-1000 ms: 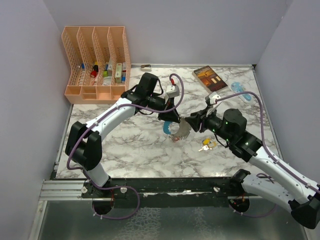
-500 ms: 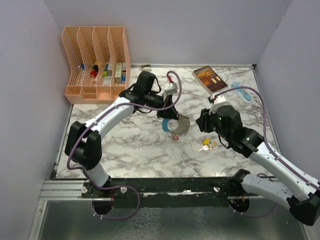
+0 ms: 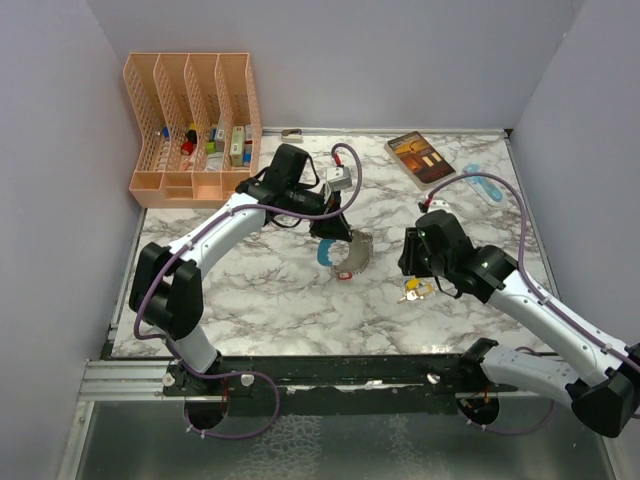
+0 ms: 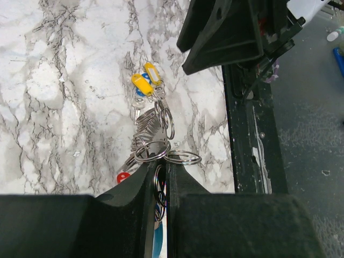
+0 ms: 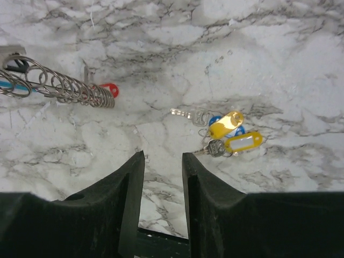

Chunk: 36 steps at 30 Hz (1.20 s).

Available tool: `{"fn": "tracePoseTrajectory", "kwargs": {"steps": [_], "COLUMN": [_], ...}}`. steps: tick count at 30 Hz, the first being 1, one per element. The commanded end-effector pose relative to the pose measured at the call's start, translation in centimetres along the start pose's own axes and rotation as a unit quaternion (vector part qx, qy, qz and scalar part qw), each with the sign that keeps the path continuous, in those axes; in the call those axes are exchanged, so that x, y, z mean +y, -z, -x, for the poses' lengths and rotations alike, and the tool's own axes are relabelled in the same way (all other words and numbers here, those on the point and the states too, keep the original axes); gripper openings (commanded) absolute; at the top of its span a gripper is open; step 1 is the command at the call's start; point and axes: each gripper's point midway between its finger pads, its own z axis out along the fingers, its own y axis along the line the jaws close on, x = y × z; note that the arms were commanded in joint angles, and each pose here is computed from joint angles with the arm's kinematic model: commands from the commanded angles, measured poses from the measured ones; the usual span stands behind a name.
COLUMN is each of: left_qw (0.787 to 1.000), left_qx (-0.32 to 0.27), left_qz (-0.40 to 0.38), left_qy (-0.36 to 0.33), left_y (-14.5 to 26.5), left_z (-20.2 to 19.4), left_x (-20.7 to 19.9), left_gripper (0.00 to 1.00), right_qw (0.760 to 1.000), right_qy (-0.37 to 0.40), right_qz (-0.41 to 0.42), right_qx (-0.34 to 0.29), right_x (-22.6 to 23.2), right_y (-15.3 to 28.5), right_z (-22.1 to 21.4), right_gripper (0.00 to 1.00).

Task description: Put the keys on the keyring

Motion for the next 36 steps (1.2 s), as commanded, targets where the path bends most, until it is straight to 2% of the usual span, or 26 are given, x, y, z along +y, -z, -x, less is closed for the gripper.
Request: {"fn": "tracePoseTrajectory", "kwargs": {"steps": [1,3,6,10,16,24,36], "left_qw": [1.000,0.999,0.999,0.996,0.989,0.988,0.990], "left_qx": [-0.022,-0.022,-0.019,-0.009,0.009,0.002,-0.015], "left_qz": [-0.018,-0.020,-0.019,0.011,0.058,0.043,0.041], "left_qy": [-0.004,0.016,0.047,0.085,0.133,0.150,0.133], "left_y": [0.4,0.2,-0.1,-0.6,-0.9,-1.2,-0.4], "left_z": [1.7,1.3,0.6,-0.5,-2.1,-1.6,0.0], "left_x": [-1.1,-0.9,0.0,1.9,4.1,3.8,2.5], "left_gripper": [0.00,0.00,0.00,0.00,0.00,0.00,0.00], "right_qw": [0.996,0.982,0.958,0.934,0.915,0.909,0.909], "right_qy": [-0.009,0.023,0.065,0.122,0.160,0.189,0.216], "right_qz": [0.090,0.175,0.252,0.296,0.322,0.329,0.314], "right_qx": [-0.021,-0.072,-0.124,-0.156,-0.181,-0.174,-0.168], "right_x": [3.1,6.0,8.9,11.1,12.5,13.2,13.4], "right_y": [-0.7,0.2,1.9,3.0,3.4,1.7,-0.7], "right_z": [0.3,2.3,4.9,7.0,8.2,7.6,7.7], "right_gripper": [0.30,0.25,0.25,0.25,0.25,0.26,0.26]}}
